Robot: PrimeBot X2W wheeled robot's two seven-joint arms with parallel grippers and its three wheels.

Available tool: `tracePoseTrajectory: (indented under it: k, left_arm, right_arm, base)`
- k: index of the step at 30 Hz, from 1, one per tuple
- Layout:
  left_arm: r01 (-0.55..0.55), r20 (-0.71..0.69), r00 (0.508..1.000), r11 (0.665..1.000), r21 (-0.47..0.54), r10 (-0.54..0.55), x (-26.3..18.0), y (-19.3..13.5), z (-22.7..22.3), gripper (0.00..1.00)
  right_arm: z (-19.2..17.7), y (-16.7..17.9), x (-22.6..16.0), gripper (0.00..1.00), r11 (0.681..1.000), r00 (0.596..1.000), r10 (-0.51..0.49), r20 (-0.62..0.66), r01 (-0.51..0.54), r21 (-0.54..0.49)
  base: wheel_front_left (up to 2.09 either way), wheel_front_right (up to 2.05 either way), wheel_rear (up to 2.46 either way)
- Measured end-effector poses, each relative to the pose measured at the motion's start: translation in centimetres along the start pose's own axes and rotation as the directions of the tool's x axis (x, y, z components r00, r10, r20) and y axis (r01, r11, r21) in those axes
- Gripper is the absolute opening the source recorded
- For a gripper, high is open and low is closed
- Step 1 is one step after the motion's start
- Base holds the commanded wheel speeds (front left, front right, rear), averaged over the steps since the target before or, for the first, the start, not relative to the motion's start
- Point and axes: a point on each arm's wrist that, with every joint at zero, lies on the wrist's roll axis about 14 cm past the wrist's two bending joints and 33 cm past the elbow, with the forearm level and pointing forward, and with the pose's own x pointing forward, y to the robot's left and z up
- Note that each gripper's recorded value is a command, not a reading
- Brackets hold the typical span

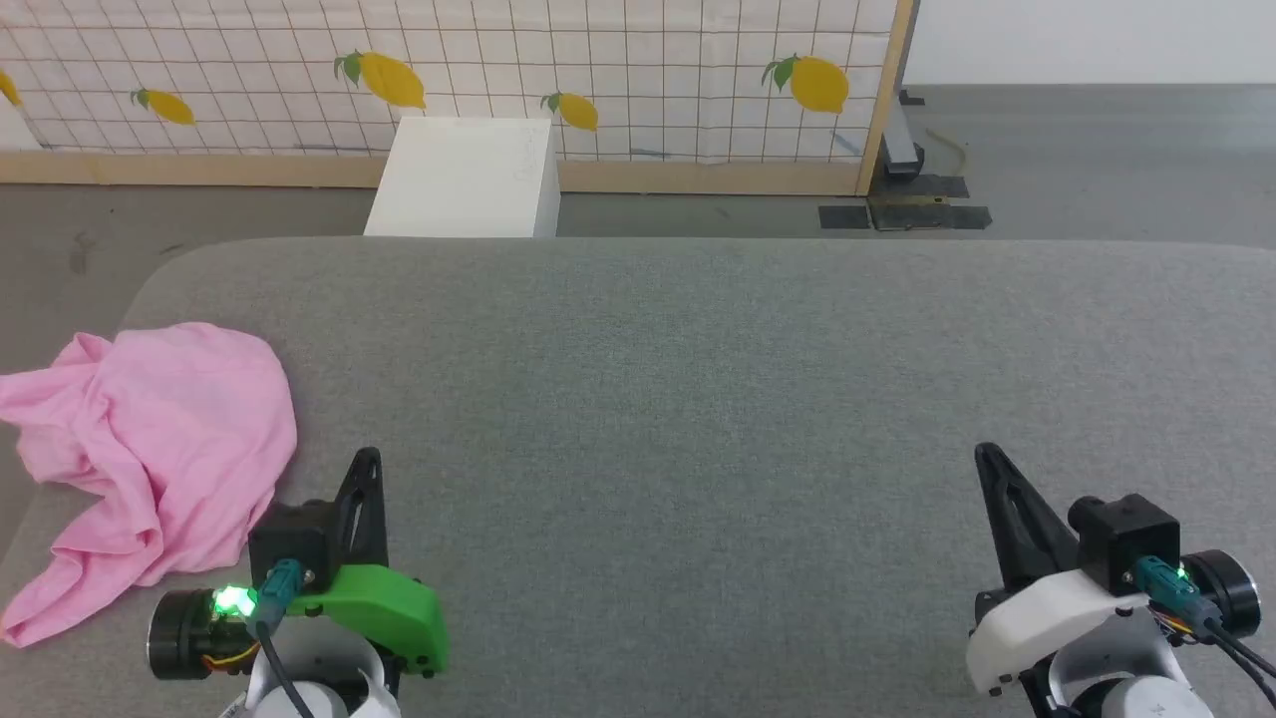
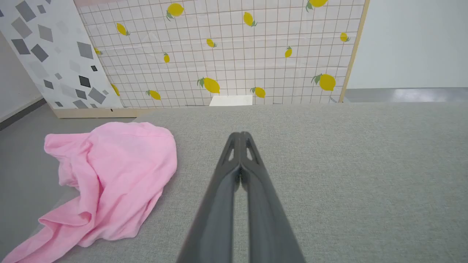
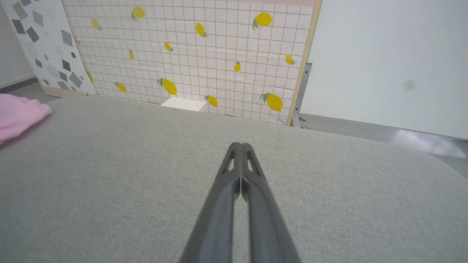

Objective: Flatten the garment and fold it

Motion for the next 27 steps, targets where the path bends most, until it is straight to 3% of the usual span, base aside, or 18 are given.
tracePoseTrajectory:
  k: [24,25,27]
  left_arm:
    - [0.000,0.000,1.000,1.000,0.000,0.000,0.00,0.00,0.00,0.00]
    - [0.000,0.000,1.000,1.000,0.000,0.000,0.00,-0.01,0.00,1.00]
    - [0.002,0.000,1.000,1.000,-0.001,-0.002,0.01,-0.06,0.00,1.00]
  right_arm:
    - [0.00,-0.01,0.00,0.00,1.000,1.000,0.000,0.000,0.000,0.000]
    - [-0.01,-0.01,-0.01,1.00,1.000,1.000,0.000,0.000,0.000,0.000]
    - [-0.04,-0.02,-0.01,1.00,1.000,1.000,0.000,-0.001,0.000,0.001]
  base:
    - [0.00,0.00,0.00]
    - [0.00,0.00,0.00]
    - [0.00,0.00,0.00]
